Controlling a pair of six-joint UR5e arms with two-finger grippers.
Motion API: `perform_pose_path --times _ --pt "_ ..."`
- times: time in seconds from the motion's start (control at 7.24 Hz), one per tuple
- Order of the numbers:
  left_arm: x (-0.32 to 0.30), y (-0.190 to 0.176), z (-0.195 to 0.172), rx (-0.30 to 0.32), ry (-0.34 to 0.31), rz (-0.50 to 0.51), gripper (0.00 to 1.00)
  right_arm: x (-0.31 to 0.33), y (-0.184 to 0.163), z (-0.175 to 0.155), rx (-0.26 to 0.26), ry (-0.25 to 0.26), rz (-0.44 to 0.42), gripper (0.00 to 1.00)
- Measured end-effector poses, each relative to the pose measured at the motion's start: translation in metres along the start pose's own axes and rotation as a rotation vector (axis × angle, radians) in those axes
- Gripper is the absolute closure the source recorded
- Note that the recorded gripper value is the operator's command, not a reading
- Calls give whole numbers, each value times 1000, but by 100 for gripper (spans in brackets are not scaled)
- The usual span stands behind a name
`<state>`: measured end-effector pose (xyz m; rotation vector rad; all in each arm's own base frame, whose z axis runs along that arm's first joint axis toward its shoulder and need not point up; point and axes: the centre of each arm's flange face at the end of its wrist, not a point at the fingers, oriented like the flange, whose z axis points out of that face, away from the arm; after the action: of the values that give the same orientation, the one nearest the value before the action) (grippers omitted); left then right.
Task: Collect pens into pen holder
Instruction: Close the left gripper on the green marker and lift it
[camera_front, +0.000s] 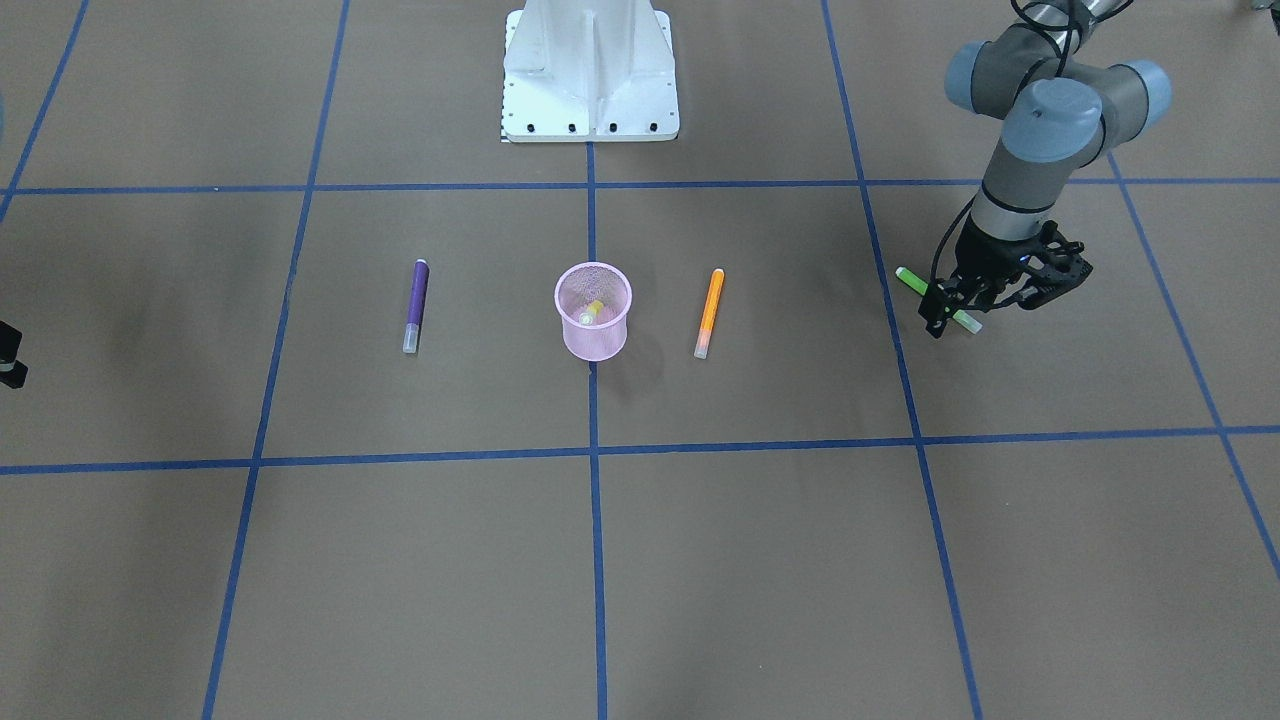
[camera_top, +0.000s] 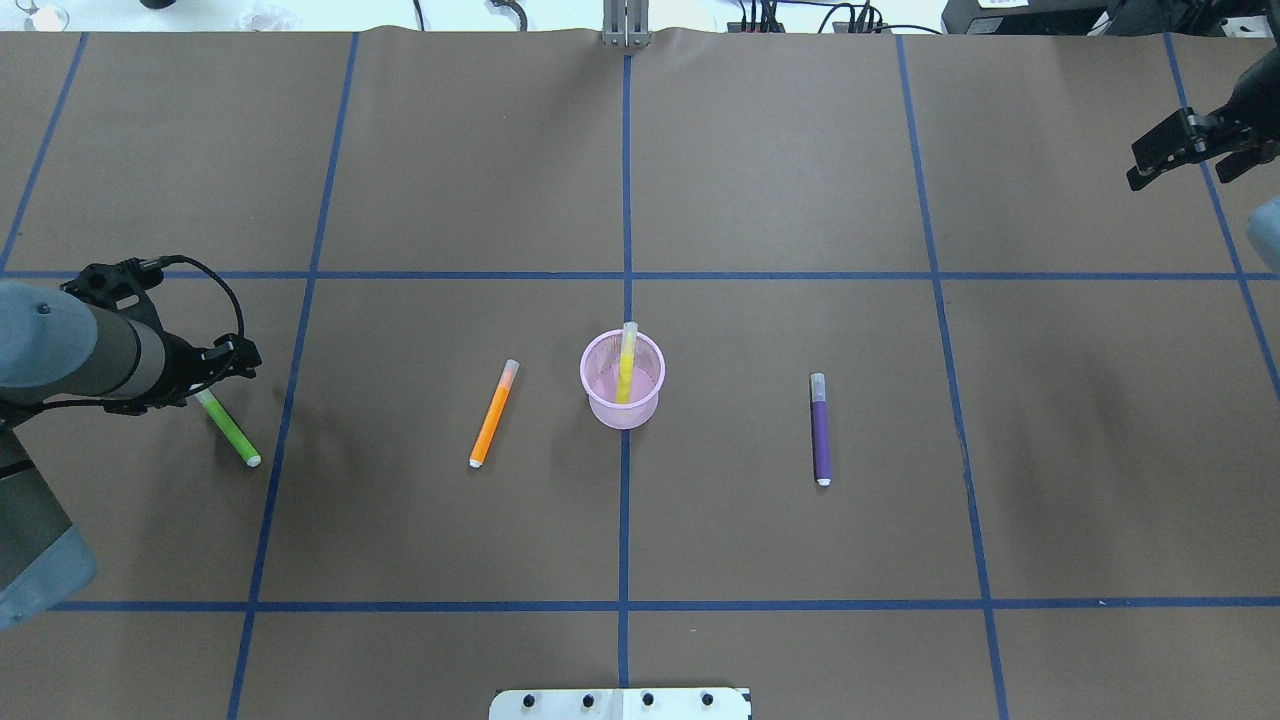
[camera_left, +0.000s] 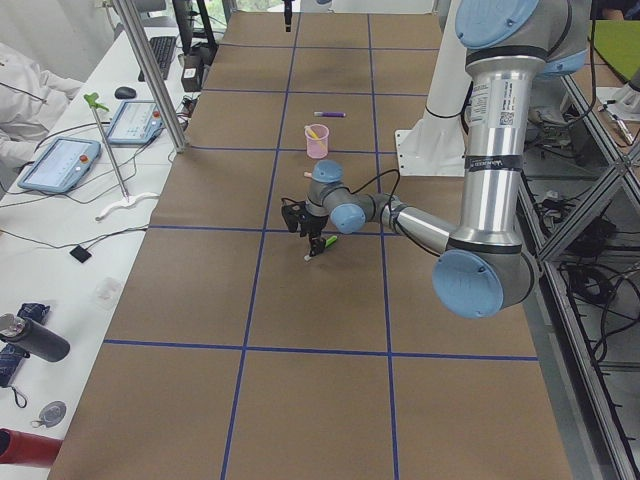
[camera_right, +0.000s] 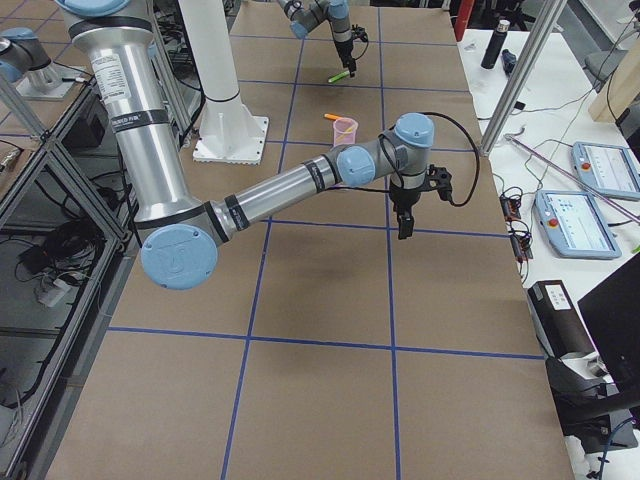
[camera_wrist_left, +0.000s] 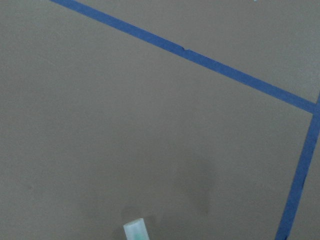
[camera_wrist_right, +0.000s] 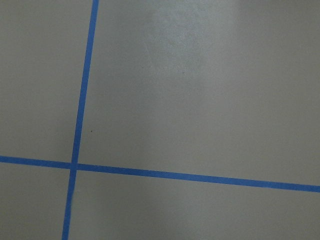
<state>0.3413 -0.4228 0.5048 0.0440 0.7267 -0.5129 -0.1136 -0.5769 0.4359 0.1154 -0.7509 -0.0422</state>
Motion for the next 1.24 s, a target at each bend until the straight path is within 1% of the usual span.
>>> perform_pose_path --times 0.28,0.83,0.97,1.24 --pt "-1 2 1 -1 -6 -42 40 1 0 1 -1 2 4 0" --pt "-9 3 4 -2 -20 -65 40 2 0 2 -1 5 5 0" --pt "-10 5 5 -4 -22 -64 41 2 0 2 -1 5 5 0" --pt "-12 7 7 -7 -28 -61 47 2 0 2 -1 5 5 0"
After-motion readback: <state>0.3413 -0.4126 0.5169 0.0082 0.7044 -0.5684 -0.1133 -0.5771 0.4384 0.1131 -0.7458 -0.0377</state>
